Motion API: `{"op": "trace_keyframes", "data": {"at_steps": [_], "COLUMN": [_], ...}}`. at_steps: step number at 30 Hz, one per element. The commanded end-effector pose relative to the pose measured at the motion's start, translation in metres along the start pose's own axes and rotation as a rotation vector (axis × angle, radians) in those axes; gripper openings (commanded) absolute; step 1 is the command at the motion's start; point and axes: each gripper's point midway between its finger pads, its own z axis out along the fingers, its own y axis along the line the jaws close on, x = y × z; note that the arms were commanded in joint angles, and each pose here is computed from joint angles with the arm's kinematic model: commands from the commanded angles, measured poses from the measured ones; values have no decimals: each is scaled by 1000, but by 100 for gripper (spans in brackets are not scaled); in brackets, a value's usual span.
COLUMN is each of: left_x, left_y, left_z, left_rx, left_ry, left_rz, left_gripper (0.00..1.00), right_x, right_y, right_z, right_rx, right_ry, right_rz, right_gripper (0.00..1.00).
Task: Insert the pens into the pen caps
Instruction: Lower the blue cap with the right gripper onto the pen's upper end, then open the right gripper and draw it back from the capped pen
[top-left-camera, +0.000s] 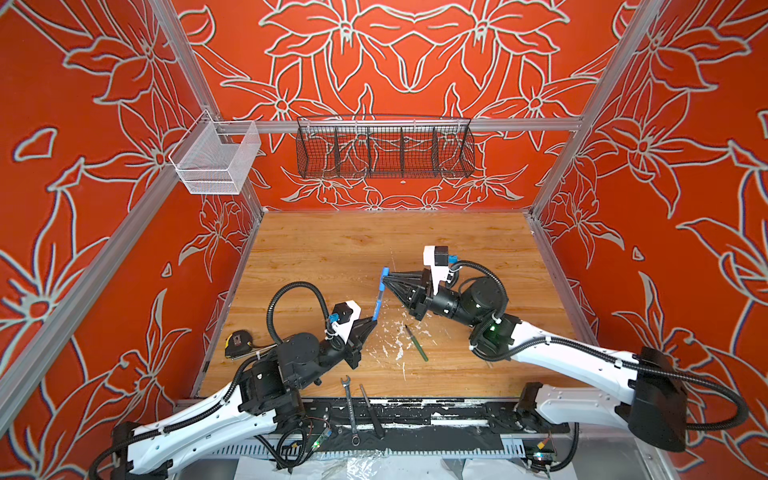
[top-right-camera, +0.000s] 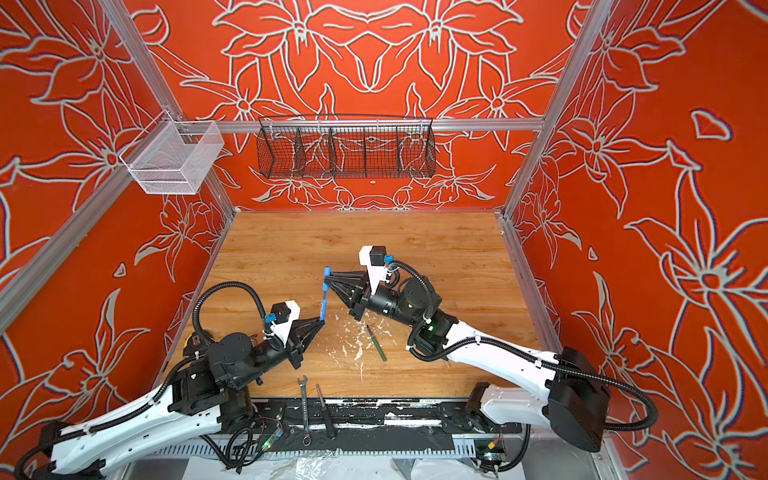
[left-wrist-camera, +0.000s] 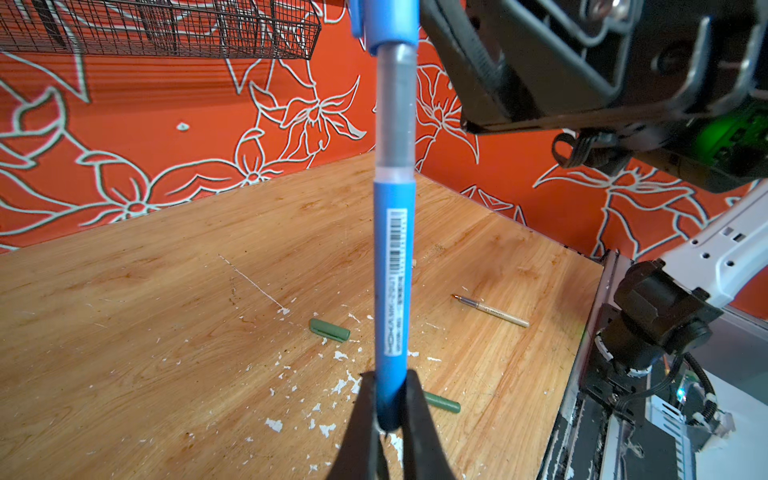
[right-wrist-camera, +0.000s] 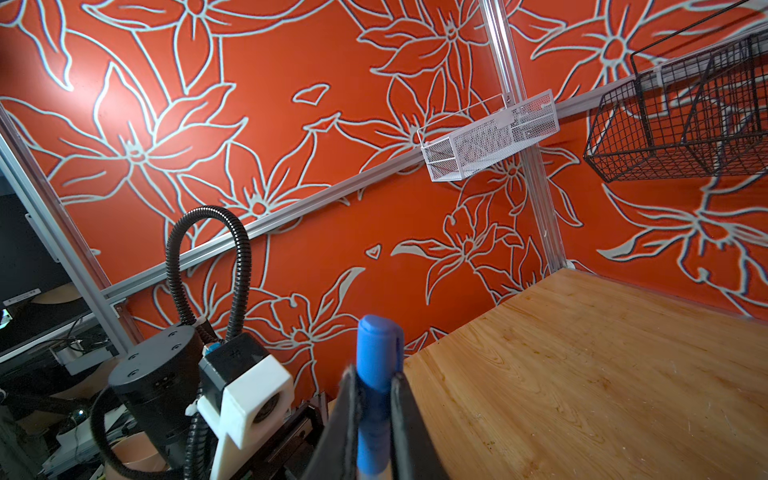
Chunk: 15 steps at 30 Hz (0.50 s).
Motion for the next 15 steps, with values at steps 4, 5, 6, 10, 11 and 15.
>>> {"op": "trace_keyframes", "data": {"at_steps": [4,5,6,10,11,15], "left_x": [-21,-21,-22,-23,-25,-30], "left_y": [-2,-2,-2,-2,-2,-2], "left_z": [-8,-8,-8,-8,-8,-9], "left_rx": [9,8,8,6,6,2], "left_ry": [-62,-63,-64,-71,-75,-89], "left_rz": [8,8,8,9,11,17], "left_gripper": [0,0,0,0,0,0], "right_x": [-2,-2,-1,1,3,5], "right_y": [3,3,4,5,4,6], "right_z": [-2,-2,-2,-2,-1,-2], "right_rx": [13,16,16,8,9,5], "right_ry": [17,20,26,30,30,25], "right_rz": [-12,-11,-11,-2,1,9], "right_gripper": [0,0,0,0,0,0]}}
